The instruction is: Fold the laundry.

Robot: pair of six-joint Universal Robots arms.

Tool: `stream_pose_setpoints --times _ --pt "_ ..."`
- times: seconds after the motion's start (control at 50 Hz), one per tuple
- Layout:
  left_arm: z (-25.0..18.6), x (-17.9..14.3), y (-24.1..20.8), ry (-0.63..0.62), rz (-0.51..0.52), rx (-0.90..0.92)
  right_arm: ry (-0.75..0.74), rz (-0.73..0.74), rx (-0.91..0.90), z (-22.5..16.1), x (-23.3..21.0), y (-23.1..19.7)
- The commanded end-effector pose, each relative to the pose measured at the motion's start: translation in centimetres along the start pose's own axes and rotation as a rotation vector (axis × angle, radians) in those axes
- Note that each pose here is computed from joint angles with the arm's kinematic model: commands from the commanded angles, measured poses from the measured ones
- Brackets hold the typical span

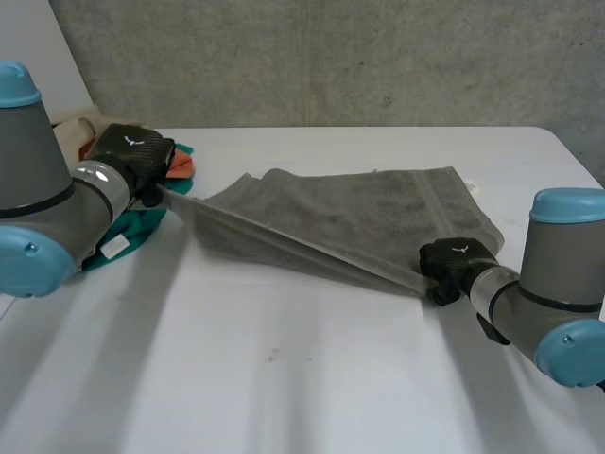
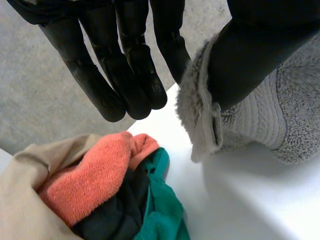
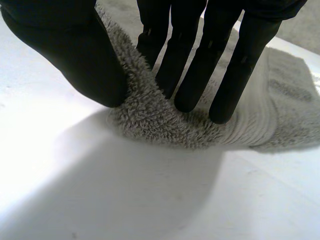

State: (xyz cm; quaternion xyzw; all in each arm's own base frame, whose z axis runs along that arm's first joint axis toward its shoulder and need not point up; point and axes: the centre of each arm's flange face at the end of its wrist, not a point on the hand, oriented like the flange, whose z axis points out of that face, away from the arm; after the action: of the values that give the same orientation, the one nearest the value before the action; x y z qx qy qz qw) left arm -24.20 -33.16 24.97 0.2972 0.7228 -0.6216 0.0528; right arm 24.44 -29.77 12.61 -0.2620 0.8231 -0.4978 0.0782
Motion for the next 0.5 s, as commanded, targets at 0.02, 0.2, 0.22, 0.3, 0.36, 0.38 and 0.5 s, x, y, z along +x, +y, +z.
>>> stream_pose_setpoints --times 0.02,0.2,0.22,0.3,0.36,0.38,0.5 --pt "-1.7 0.0 0.9 0.041 -0.034 -0.110 0.035 -0.108 0.071 -2.1 1.6 -2.7" --pt "-6.6 1.9 4.0 0.262 0.098 -0.387 -0.219 -0.457 -0.285 -9.1 3.0 -2.3" --pt "-7.2 2.3 4.8 0.316 0.139 -0.431 -0.296 -0.519 -0.388 -10.2 3.0 -1.7" --pt "-7.6 3.5 6.5 0.399 0.224 -0.486 -0.421 -0.643 -0.571 -11.2 3.3 -0.6" --pt "-6.5 4.1 7.8 0.413 0.252 -0.510 -0.342 -0.644 -0.566 -9.8 4.2 -0.9" --pt "-5.4 4.0 8.1 0.392 0.262 -0.507 -0.290 -0.640 -0.541 -8.8 4.6 -1.4" --pt "-1.3 2.9 4.3 0.257 0.262 -0.334 -0.150 -0.647 -0.335 -6.1 5.2 -5.4"
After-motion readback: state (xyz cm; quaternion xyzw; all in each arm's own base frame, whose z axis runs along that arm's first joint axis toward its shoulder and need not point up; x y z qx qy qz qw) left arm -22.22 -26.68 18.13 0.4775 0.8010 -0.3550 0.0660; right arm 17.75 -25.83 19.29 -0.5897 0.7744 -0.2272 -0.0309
